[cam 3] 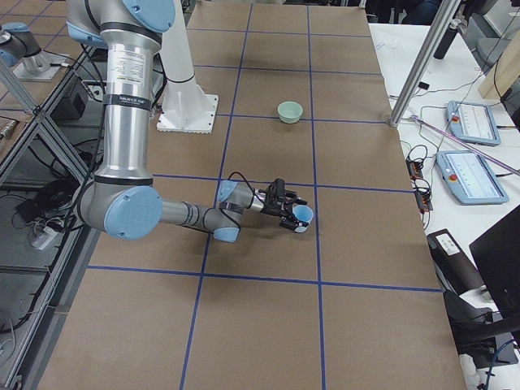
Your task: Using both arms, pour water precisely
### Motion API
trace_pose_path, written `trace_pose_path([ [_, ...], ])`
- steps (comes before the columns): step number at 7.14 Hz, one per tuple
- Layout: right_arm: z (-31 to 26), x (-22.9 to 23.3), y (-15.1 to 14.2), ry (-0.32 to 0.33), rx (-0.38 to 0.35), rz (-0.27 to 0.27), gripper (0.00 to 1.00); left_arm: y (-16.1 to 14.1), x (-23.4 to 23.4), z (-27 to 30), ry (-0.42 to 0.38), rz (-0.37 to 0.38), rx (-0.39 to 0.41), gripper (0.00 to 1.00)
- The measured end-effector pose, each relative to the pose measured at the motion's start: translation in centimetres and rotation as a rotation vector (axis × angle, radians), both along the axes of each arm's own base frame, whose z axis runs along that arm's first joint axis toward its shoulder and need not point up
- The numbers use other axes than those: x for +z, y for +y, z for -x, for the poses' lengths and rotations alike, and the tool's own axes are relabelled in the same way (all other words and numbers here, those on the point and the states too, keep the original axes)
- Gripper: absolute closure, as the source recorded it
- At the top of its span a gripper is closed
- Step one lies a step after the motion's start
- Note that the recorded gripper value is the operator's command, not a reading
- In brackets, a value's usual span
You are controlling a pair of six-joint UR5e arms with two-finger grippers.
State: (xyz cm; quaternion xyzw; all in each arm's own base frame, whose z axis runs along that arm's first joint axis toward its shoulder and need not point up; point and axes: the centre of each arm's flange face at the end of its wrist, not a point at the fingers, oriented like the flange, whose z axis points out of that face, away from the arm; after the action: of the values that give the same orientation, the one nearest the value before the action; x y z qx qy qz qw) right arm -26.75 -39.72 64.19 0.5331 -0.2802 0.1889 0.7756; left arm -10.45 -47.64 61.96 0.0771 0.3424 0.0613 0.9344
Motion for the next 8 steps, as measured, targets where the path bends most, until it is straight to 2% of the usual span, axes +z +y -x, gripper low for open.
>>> trace_pose_path([
  [2, -0.7, -0.4, -0.3, 0.025, -0.004, -0.009, 0.00, 0.0, 0.0, 0.0, 0.000, 0.001, 0.000, 0.00],
  [4, -2.3, -0.5, -1.3, 0.040, -0.037, -0.005, 0.00, 0.0, 0.0, 0.0, 0.000, 0.000, 0.000, 0.00],
  [6, -5.6, -0.6, -3.2, 0.011, -0.118, 0.023, 0.00, -0.1, -0.5, 0.0, -0.001, -0.009, -0.001, 0.00],
  [8, -10.1, -0.7, -5.5, -0.043, -0.234, 0.077, 0.00, -1.2, -2.5, 0.0, -0.003, -0.047, 0.000, 0.00],
])
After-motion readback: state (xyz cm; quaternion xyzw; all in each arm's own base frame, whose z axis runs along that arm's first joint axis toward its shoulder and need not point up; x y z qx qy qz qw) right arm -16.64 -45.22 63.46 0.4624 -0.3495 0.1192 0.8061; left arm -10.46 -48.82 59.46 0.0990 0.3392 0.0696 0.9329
